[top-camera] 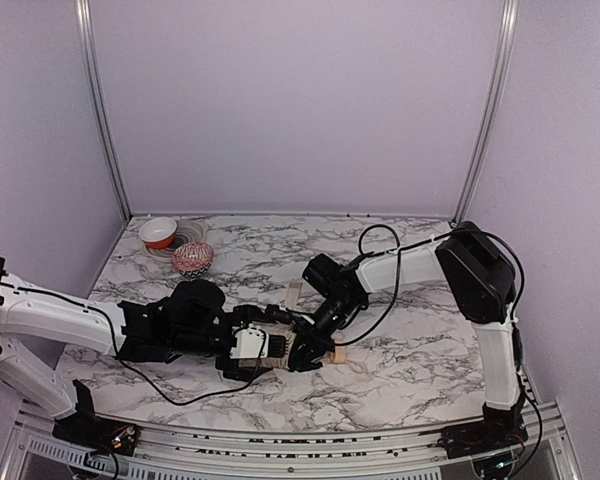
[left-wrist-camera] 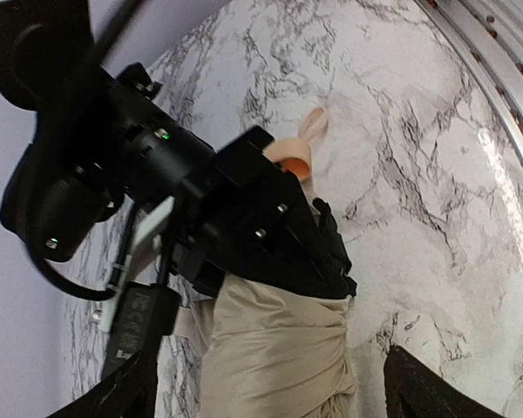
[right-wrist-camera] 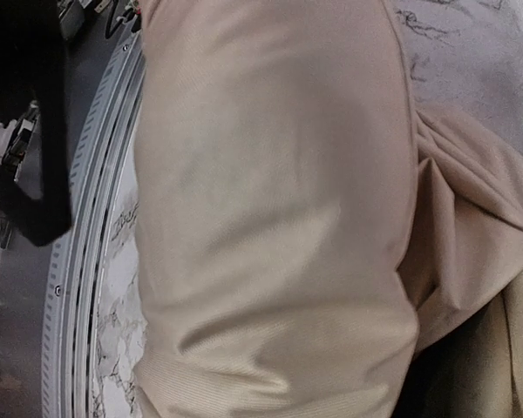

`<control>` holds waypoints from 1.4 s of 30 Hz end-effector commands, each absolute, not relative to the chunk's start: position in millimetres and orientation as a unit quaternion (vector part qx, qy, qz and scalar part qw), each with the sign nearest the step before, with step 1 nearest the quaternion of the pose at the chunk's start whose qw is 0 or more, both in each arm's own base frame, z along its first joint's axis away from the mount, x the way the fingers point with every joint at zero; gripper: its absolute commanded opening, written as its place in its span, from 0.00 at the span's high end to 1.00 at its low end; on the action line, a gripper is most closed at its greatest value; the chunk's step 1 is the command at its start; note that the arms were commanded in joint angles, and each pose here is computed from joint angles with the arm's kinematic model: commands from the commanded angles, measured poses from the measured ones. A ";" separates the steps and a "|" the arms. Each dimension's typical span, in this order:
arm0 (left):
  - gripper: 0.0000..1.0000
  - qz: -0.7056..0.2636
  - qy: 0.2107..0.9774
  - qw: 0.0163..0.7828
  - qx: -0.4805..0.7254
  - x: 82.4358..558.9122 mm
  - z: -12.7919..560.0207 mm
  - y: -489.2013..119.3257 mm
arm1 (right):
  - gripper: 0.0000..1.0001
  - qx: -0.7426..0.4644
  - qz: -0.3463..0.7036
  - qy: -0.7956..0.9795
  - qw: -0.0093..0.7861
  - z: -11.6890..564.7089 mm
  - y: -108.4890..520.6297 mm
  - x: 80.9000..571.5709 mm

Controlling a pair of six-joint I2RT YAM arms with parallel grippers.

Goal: Put away the umbrella

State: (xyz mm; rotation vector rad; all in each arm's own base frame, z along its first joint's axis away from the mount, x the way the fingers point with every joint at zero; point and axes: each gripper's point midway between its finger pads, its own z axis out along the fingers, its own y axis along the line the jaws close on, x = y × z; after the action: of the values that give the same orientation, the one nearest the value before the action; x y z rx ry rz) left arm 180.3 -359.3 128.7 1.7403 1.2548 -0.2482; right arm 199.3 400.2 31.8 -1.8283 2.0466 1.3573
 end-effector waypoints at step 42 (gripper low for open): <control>0.72 -0.215 0.721 0.046 0.657 183.2 -30.8 -330.2 | 0.31 -0.543 0.262 0.692 0.397 154.8 314.3 264.5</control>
State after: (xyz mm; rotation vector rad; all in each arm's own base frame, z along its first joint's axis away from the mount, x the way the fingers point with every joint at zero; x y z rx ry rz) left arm 238.4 -395.6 41.5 1.8637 1.7232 -0.5502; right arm 253.9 303.7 123.4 -1.3753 2.0352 0.9968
